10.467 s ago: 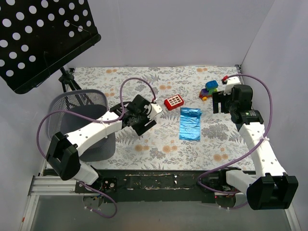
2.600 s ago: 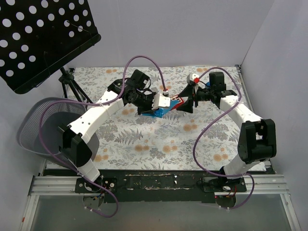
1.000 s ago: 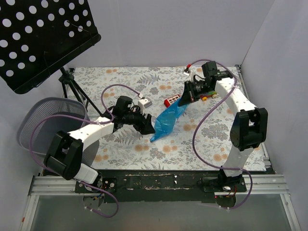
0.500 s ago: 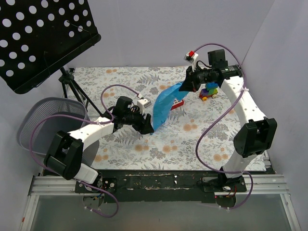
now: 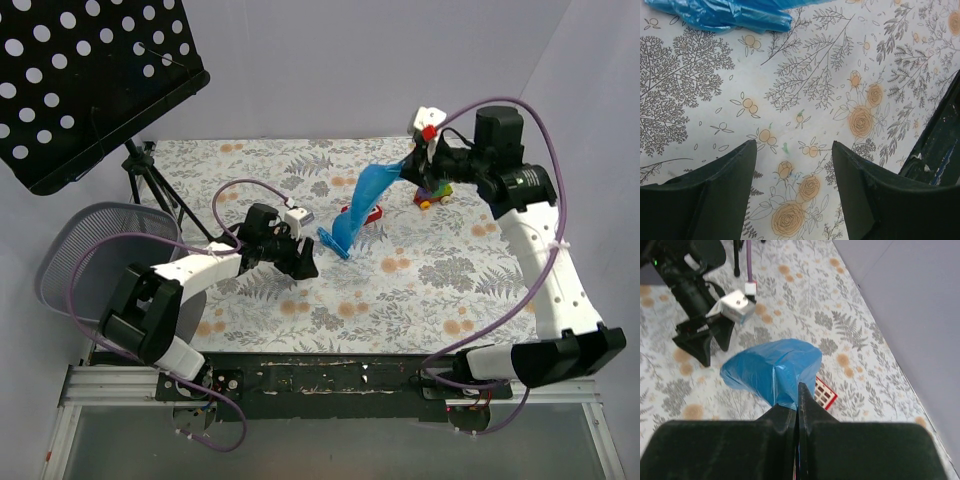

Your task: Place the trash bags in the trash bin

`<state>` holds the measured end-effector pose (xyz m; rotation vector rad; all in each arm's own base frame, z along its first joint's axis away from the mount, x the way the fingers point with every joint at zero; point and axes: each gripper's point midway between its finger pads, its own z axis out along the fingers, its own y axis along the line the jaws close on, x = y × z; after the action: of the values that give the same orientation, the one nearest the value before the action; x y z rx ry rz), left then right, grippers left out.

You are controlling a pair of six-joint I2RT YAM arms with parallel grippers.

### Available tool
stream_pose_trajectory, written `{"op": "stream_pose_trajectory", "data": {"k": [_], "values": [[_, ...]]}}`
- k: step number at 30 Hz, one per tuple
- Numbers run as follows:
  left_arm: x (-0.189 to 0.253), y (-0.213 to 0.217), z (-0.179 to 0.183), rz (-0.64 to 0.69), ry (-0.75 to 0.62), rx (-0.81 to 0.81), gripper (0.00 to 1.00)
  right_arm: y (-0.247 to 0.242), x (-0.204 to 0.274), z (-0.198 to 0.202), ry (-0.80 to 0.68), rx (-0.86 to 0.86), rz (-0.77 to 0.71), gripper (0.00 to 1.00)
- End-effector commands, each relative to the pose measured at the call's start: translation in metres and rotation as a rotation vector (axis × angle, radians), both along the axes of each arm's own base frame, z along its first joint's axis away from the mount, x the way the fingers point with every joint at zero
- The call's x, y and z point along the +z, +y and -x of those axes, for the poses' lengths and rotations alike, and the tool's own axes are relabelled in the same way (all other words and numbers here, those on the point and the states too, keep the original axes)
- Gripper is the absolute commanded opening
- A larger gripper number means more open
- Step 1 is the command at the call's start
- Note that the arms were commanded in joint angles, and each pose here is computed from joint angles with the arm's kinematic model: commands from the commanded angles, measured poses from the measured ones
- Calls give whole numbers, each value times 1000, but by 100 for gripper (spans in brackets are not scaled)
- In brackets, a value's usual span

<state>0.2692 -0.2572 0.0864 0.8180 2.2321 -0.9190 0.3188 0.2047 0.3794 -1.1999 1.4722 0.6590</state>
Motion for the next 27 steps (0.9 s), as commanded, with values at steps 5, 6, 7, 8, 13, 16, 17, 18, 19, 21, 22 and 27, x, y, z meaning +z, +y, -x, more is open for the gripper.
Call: {"op": "stream_pose_trajectory", "data": {"k": [5,6,7,8,13,16,17,18,19,21,22,27], "values": [[3,-9,-40,49,101,231,61,-51,-4,-8,-181,-208,58,1],[2,-10,-43,54,119,251,62,-51,8,-7,-190,-221,33,1],[1,-12,-45,59,135,262,61,-50,26,-6,-209,-229,0,1],[-1,-14,-47,65,153,273,62,-49,38,-6,-216,-235,-26,1],[-9,-19,-67,78,204,357,68,-55,76,-5,-268,-299,-83,1],[-9,-24,-78,97,216,375,69,-61,82,-4,-291,-338,-80,1],[-9,-26,-81,100,224,378,68,-62,84,-3,-299,-344,-83,1],[-9,-29,-83,108,233,380,68,-63,86,-2,-303,-352,-85,1],[-8,-30,-85,118,238,386,68,-64,86,-1,-303,-359,-88,1],[-11,-34,-83,133,267,382,68,-67,87,1,-302,-373,-90,1],[-14,-36,-79,137,294,376,67,-68,82,0,-294,-378,-81,1],[-21,-49,-78,172,322,358,66,-95,48,-3,-321,-499,11,1]]}}
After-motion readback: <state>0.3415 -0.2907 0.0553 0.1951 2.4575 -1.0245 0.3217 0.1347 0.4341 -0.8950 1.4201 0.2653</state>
